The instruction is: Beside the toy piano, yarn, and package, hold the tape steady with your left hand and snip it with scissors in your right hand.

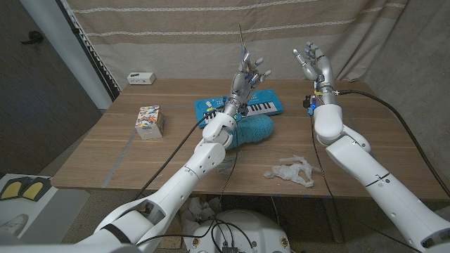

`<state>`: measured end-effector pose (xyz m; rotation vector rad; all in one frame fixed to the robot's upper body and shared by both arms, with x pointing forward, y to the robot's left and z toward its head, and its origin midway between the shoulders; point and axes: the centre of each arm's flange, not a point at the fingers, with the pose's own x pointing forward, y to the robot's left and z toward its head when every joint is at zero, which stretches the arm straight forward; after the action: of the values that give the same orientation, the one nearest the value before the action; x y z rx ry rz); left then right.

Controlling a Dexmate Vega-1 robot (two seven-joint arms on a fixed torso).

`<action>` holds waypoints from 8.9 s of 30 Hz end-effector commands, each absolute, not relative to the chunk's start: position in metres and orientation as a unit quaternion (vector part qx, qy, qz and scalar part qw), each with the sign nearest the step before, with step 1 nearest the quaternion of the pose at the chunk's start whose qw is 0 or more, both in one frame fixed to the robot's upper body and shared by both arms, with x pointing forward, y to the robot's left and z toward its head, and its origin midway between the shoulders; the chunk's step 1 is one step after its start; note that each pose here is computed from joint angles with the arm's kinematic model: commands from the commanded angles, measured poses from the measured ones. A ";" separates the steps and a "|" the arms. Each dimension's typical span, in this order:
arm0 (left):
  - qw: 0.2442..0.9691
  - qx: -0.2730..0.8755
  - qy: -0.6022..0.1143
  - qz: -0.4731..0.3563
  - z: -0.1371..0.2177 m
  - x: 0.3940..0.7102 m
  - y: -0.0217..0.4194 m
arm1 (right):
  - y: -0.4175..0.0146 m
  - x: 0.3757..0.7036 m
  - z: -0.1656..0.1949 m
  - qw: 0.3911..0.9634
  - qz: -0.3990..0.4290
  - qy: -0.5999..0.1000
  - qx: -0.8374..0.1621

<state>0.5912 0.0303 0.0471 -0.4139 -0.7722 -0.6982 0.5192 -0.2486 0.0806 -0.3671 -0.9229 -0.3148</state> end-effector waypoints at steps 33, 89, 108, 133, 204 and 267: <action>0.883 -0.078 -0.361 -0.289 0.036 0.618 0.033 | -0.239 0.507 0.085 0.854 -0.163 -0.458 -0.186; 0.850 0.037 -0.374 -0.370 0.042 0.609 0.029 | -0.241 0.491 0.080 0.845 -0.172 -0.470 -0.190; 0.851 0.037 -0.391 -0.349 0.042 0.605 0.021 | -0.241 0.489 0.083 0.842 -0.174 -0.473 -0.193; 0.866 0.024 -0.392 -0.311 0.031 0.593 0.035 | -0.251 0.488 0.086 0.840 -0.201 -0.466 -0.194; 0.879 0.083 -0.337 -0.326 0.050 0.527 0.096 | -0.287 0.496 0.083 0.834 -0.207 -0.470 -0.204; 0.875 0.175 -0.192 -0.410 0.012 0.493 0.130 | -0.293 0.492 0.069 0.828 -0.155 -0.471 -0.260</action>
<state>0.4981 0.1276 0.0191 0.3293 -0.4524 -0.8272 0.4890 -0.2912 0.0738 -0.5366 -1.0022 -0.3483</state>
